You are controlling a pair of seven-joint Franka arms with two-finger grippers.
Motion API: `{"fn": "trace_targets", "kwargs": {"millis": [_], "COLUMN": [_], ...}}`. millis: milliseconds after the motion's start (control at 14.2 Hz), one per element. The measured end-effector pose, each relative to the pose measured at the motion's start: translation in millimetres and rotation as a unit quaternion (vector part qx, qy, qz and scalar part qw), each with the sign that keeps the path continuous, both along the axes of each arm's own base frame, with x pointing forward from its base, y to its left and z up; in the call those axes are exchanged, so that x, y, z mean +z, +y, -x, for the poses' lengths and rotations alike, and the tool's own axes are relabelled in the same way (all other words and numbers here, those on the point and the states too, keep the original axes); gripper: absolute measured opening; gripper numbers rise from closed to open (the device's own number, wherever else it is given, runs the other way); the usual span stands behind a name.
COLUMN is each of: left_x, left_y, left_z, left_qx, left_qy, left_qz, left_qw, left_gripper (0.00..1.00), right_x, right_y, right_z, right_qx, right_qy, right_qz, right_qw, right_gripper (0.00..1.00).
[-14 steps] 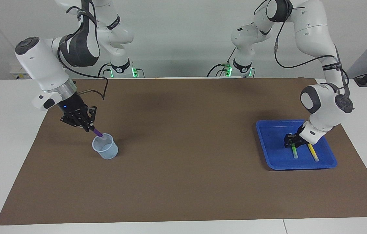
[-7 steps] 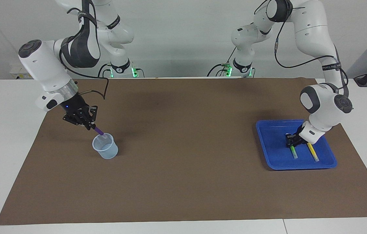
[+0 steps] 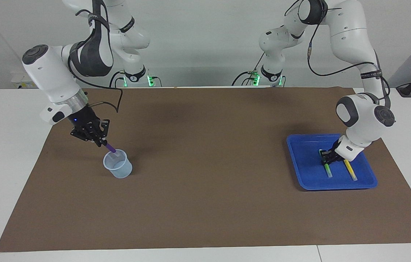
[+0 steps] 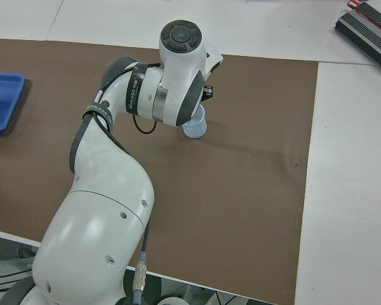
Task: Transfer and insert pens with both arms
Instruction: 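Lift the green pen with the left gripper while the right gripper returns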
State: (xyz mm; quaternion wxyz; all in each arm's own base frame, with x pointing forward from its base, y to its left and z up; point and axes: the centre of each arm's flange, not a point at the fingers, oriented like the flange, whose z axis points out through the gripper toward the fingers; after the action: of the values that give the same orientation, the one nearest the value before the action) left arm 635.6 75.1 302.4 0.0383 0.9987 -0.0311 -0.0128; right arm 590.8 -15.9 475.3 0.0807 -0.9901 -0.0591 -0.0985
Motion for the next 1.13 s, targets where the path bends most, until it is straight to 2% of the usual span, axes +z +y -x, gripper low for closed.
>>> {"fn": "trace_targets", "kwargs": {"millis": [70, 281, 352, 633, 844, 1125], "left_x": [0.1, 0.7, 1.4, 9.0, 9.0, 9.1], "left_y": [3.7, 20.6, 23.8, 18.7, 17.6, 12.0], "left_z": [0.6, 2.7, 3.1, 2.4, 3.0, 2.4], "left_qx": [0.003, 0.016, 0.022, 0.045, 0.051, 0.059], "left_qy": [0.001, 0.001, 0.002, 0.016, 0.021, 0.023], "left_qz": [0.0, 0.0, 0.004, 0.044, 0.048, 0.049], "left_qw": [1.0, 1.0, 1.0, 0.998, 0.997, 0.997], "left_gripper": [0.17, 0.17, 0.17, 0.17, 0.17, 0.17], "right_x": [0.4, -0.6, -0.9, -0.7, 2.1, 11.7], "right_y": [0.2, 0.3, 0.4, 2.1, 21.0, 70.8], "right_z": [-0.9, -1.3, -1.3, -1.5, -3.1, -5.5], "right_qx": [-0.001, -0.001, -0.001, 0.0, 0.006, -0.021], "right_qy": [-0.005, -0.009, -0.009, -0.01, -0.015, -0.027], "right_qz": [0.001, 0.001, 0.001, 0.001, 0.0, -0.015], "right_qw": [1.0, 1.0, 1.0, 1.0, 1.0, 0.999], "right_gripper": [0.24, 0.53, 0.57, 0.62, 0.64, 0.69]}}
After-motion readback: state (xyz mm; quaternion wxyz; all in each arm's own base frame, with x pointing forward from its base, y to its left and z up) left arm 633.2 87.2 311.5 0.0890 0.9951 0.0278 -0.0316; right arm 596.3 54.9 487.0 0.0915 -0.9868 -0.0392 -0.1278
